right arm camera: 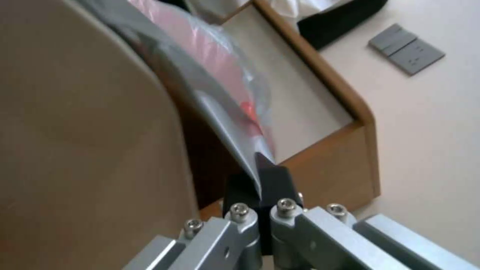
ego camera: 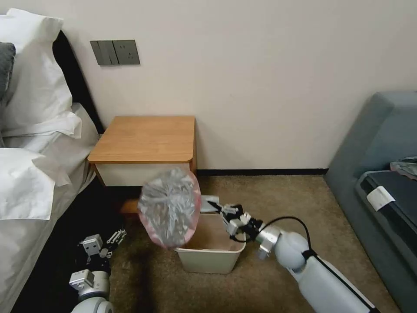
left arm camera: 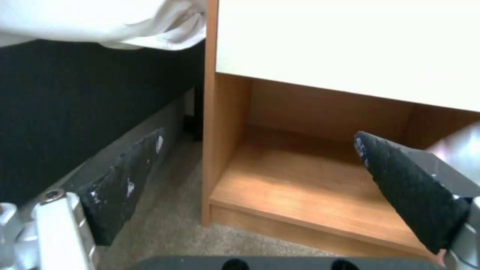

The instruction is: Pick up the garbage bag from the table and place it over the trash can.

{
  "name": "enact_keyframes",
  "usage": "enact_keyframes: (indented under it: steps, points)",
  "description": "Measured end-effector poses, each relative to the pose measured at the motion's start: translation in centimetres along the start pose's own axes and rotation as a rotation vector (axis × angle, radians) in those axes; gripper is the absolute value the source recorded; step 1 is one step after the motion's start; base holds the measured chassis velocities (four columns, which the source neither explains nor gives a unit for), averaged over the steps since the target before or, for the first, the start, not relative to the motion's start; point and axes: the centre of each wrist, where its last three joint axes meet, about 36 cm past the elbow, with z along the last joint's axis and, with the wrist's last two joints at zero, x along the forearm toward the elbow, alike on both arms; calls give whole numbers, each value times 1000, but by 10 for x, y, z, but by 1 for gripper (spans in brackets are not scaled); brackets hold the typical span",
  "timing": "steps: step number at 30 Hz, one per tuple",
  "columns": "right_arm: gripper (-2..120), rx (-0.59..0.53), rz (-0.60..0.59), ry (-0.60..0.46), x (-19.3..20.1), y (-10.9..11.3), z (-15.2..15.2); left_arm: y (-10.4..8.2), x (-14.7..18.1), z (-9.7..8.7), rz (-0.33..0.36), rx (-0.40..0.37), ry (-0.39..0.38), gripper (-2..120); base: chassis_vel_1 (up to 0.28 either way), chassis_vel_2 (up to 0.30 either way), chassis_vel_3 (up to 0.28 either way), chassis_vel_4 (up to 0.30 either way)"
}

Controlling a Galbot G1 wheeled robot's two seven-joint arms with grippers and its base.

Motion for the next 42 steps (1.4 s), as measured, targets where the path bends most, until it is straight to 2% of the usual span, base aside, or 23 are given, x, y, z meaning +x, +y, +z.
enact_keyframes:
  steps: [17,22,25,27,29,30,33,36,39,40,42]
  points:
    - [0,-28,-30,12,11,15,1,-10,-4,5,32,-19,11,100,0,0,0,0]
    - [-1,-69,-22,22,18,18,0,-9,-3,8,40,-37,20,100,0,0,0,0]
    - [13,-134,-39,37,26,12,-2,-7,-3,9,48,-53,25,100,0,0,0,0]
    - [16,-150,-49,40,29,8,-2,-7,-4,9,53,-58,25,100,0,0,0,0]
    - [28,-183,-68,43,36,-2,1,-7,-7,5,67,-69,24,100,0,0,0,0]
    - [28,-183,-68,43,36,-2,1,-7,-7,5,67,-69,24,100,0,0,0,0]
    - [43,-208,-87,52,44,-17,3,-9,-13,-4,90,-82,12,100,0,0,0,0]
    - [48,-211,-97,52,48,-24,4,-10,-15,-9,99,-86,7,100,0,0,0,0]
    - [63,-264,-120,54,59,-40,6,-12,-19,-23,129,-95,-10,100,0,0,0,0]
    - [63,-264,-120,54,59,-40,6,-12,-19,-23,129,-95,-10,100,0,0,0,0]
    - [74,-298,-142,47,62,-51,6,-13,-20,-33,150,-95,-16,100,0,0,0,0]
